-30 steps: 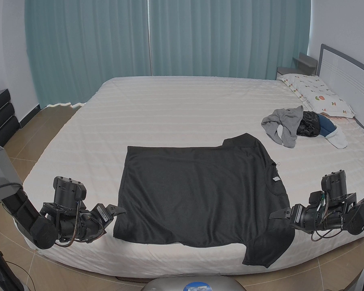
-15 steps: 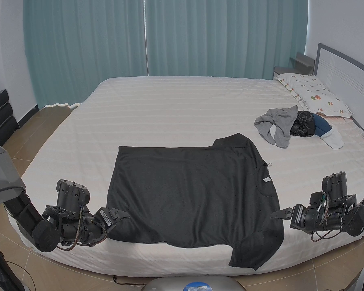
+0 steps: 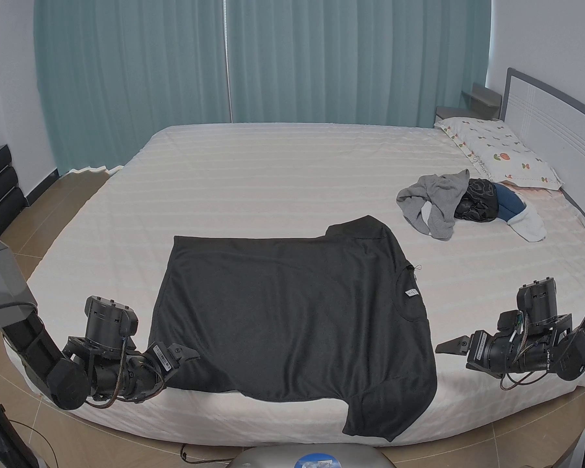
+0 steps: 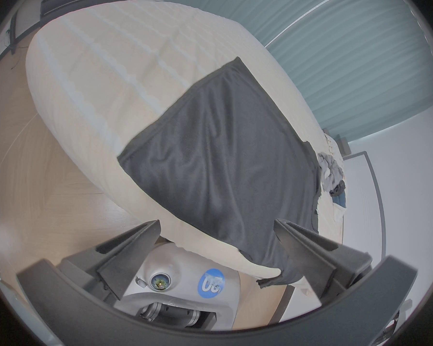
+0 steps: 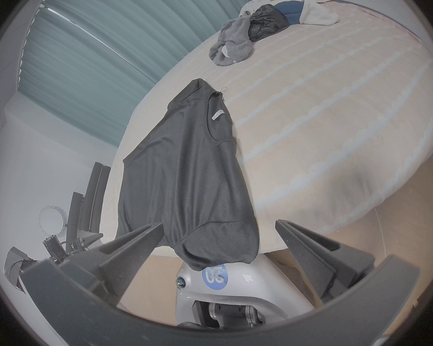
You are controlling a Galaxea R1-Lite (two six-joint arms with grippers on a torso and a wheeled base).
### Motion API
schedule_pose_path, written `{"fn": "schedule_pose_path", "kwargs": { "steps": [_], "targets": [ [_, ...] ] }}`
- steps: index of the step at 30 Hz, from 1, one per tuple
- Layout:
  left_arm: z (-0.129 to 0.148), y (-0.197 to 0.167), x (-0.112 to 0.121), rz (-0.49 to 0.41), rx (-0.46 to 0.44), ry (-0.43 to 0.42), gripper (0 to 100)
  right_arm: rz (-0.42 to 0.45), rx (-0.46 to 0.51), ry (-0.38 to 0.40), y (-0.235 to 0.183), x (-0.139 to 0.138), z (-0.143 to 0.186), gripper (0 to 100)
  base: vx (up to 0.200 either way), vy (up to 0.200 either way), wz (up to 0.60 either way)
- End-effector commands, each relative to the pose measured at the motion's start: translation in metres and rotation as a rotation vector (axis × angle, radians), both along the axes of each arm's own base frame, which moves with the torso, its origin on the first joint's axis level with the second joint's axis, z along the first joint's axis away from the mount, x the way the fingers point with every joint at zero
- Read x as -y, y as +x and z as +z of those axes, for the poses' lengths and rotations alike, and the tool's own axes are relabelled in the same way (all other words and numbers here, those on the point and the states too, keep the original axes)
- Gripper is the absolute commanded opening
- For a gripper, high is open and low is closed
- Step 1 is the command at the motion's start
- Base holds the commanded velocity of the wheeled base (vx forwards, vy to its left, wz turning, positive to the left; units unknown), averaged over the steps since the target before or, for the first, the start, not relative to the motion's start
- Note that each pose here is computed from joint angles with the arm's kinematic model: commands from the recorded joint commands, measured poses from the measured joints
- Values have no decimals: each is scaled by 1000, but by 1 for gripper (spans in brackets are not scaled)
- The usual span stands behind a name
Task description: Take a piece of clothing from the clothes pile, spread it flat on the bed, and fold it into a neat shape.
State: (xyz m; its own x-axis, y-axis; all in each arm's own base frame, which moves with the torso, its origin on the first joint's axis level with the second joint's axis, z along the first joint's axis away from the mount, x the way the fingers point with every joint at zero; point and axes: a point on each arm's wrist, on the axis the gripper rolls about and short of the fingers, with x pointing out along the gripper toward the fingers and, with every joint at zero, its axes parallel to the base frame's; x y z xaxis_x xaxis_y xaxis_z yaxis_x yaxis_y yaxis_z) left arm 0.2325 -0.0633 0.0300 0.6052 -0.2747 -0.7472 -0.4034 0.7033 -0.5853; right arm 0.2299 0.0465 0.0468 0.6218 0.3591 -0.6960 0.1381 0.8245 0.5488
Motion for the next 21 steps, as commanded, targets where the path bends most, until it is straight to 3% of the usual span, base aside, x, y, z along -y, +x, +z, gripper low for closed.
{"fn": "schedule_pose_path", "kwargs": {
  "steps": [1, 10, 21],
  "targets": [
    [-5, 5, -13, 42, -11, 14, 100, 2, -27, -5, 2, -1, -7, 100, 0, 0, 0],
    [-32, 17, -17, 102, -85, 110, 100, 6, -33, -5, 2, -2, -8, 100, 0, 0, 0],
    [-43, 38, -34, 185, -33, 107, 100, 5, -11, -4, 4, -2, -12, 100, 0, 0, 0]
  ]
}}
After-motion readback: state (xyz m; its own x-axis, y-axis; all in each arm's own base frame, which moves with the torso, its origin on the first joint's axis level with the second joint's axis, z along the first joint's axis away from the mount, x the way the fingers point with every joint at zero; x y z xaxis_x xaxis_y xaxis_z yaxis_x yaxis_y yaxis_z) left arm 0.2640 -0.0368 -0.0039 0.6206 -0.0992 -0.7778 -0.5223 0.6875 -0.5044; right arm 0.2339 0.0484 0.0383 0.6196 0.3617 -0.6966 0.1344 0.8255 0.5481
